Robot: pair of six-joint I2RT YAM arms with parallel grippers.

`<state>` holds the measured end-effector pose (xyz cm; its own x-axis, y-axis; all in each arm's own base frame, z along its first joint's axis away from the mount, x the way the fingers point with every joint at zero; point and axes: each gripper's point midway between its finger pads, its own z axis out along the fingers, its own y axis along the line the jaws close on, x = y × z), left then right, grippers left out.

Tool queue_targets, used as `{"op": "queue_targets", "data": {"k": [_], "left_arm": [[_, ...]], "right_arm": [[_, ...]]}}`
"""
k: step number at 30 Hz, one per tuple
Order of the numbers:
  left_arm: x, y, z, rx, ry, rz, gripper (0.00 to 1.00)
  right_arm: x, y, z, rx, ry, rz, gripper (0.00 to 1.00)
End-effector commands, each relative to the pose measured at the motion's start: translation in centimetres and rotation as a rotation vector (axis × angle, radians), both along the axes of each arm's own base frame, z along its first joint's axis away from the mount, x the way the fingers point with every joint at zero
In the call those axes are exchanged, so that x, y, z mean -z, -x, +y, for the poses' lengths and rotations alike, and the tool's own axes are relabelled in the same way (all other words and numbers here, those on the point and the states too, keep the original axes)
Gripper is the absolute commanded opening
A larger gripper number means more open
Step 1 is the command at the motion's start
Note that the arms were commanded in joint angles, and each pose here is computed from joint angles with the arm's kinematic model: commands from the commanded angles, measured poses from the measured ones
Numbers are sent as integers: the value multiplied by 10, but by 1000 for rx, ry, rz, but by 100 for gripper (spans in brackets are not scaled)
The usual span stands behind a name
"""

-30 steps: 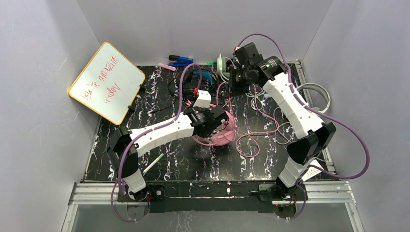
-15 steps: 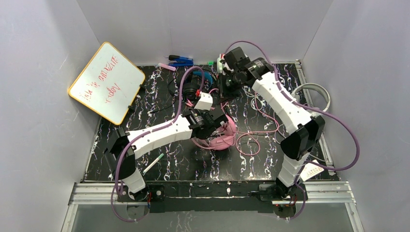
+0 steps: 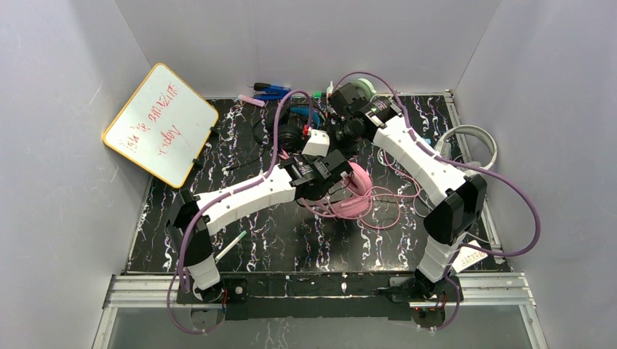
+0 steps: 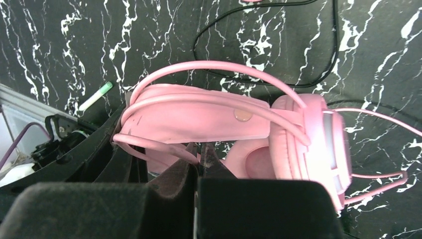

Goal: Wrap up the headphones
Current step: Wrap the headphones cable around the headphones.

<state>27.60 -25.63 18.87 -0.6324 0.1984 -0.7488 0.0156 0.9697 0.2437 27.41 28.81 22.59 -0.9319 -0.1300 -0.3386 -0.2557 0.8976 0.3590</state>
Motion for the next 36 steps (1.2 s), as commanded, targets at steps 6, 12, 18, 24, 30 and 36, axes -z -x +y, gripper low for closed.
{"op": "queue_targets", "data": {"k": [6, 12, 18, 24, 30, 36], "left_arm": [[-1, 9, 9, -1, 25, -3, 0], [8, 34, 3, 151, -24, 32, 0], [-1, 59, -7, 293, 115, 87, 0], [-12, 72, -3, 286, 193, 117, 0], [-15, 79, -26, 361, 260, 170, 0], [-45, 88, -39, 423, 435, 125, 0]], "right_arm": [[-29, -48, -35, 112, 67, -161, 1], [-36, -72, -60, 194, 78, -228, 1], [-25, -74, -68, 165, 79, -237, 1], [-30, -49, -39, -34, -88, -206, 1], [-45, -40, -47, -27, -139, -326, 4], [-23, -41, -60, 13, -80, -284, 1]]}}
